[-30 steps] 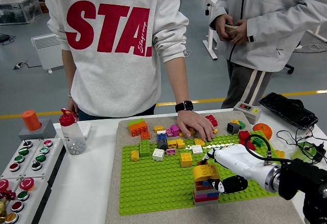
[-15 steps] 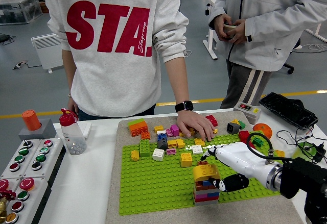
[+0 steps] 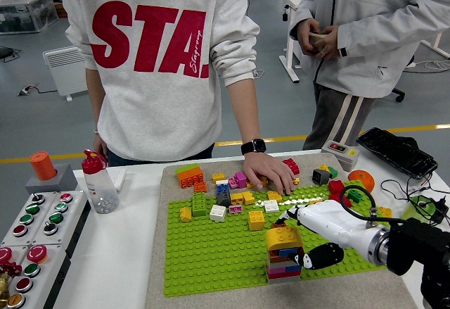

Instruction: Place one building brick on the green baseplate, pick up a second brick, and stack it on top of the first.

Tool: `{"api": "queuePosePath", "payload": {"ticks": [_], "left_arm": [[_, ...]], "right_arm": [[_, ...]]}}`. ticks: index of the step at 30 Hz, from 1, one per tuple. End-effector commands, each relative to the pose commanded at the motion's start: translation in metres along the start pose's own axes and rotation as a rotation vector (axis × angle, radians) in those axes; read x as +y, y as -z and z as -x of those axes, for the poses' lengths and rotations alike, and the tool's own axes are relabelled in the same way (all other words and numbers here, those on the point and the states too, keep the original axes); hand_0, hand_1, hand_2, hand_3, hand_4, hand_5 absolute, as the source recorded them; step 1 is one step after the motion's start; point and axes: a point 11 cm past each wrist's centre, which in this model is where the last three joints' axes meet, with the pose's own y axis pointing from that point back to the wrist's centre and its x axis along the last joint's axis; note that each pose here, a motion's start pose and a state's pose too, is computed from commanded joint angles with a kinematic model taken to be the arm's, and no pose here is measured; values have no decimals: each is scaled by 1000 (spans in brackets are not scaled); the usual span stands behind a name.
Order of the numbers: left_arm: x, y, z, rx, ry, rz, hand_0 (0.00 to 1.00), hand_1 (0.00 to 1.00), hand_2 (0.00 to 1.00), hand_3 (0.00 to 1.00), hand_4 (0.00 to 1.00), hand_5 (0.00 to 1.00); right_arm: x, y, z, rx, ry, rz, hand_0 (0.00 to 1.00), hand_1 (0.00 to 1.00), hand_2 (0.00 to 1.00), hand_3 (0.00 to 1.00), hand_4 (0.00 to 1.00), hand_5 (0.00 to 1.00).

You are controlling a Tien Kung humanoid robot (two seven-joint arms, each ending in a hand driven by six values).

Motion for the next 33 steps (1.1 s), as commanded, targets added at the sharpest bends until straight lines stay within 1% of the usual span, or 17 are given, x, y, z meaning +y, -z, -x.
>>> {"api": "queuePosePath", "payload": {"ticks": [1, 6, 7, 12, 13, 18, 19, 26, 30, 31, 33], "left_arm": [[0, 0, 0, 0, 0, 0, 664, 688, 689, 576, 290, 998], [0, 0, 0, 0, 0, 0, 664, 688, 689, 576, 290, 998], [0, 0, 0, 0, 0, 1, 665, 688, 689, 576, 290, 998], [0, 0, 0, -1, 1, 0, 665, 688, 689, 576, 290, 998], [0, 0, 0, -1, 1, 0, 664, 688, 689, 576, 290, 998], [0, 1, 0, -1, 1, -3, 664, 688, 689, 576, 290, 998], [0, 2, 0, -1, 1, -3, 665, 688, 689, 576, 290, 998], [0, 3, 0, -4, 1, -8, 665, 688, 689, 576, 290, 998], [-1, 5, 0, -5, 0, -11, 665, 688, 689, 576, 290, 998], [-1, 6, 0, -5, 0, -12, 665, 688, 689, 576, 291, 998], [-1, 6, 0, -6, 0, -13, 665, 688, 689, 576, 291, 998]], "right_arm": [[0, 0, 0, -1, -3, -1, 741, 765, 895, 860, 723, 385], [0, 0, -2, -10, -11, -8, 741, 765, 895, 860, 723, 385], [0, 0, -2, -12, -12, -9, 857, 826, 930, 921, 773, 436], [2, -1, -4, -40, -16, -18, 857, 826, 930, 921, 773, 436], [2, -1, -4, -47, -18, -20, 921, 863, 950, 965, 801, 467], [7, -9, -14, -116, -64, -25, 921, 863, 950, 965, 801, 467], [8, -10, -15, -130, -70, -24, 925, 865, 952, 976, 844, 543], [15, -21, -21, -212, -96, -21, 924, 868, 954, 970, 832, 544], [22, -24, -31, -259, -174, -63, 924, 868, 954, 970, 832, 544], [24, -25, -34, -270, -206, -77, 731, 749, 783, 759, 698, 471], [28, -25, -40, -285, -265, -106, 731, 749, 783, 759, 698, 471]]}}
